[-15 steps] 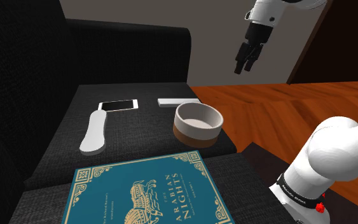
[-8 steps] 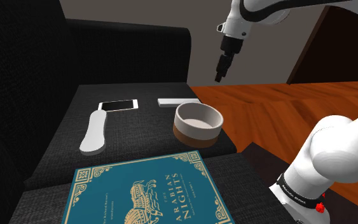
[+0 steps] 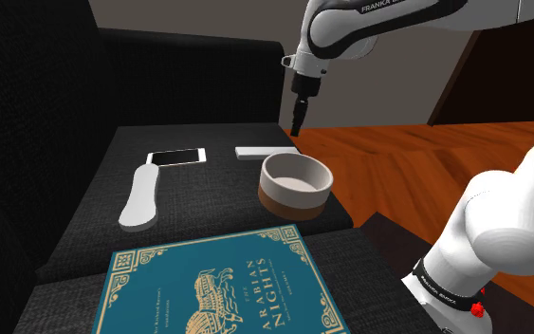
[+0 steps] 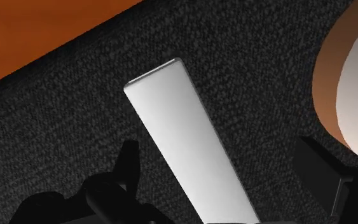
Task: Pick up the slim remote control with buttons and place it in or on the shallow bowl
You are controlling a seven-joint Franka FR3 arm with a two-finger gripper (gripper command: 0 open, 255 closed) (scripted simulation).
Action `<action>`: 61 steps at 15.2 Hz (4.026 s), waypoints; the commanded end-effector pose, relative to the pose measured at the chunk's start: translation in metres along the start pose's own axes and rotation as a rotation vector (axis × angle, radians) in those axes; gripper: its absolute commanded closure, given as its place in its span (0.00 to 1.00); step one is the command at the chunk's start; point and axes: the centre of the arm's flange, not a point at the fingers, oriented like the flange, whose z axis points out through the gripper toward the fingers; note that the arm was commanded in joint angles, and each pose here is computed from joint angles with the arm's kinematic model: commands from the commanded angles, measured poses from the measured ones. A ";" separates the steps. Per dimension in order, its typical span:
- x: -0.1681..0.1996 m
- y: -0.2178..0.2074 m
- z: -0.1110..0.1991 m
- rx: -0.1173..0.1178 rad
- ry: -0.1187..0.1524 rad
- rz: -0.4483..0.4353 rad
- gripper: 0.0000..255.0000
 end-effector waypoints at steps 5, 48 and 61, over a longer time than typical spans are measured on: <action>0.067 -0.003 0.050 0.005 -0.013 -0.243 0.00; 0.078 -0.009 0.006 0.006 -0.015 -0.266 1.00; 0.082 -0.012 -0.063 0.006 -0.015 -0.266 1.00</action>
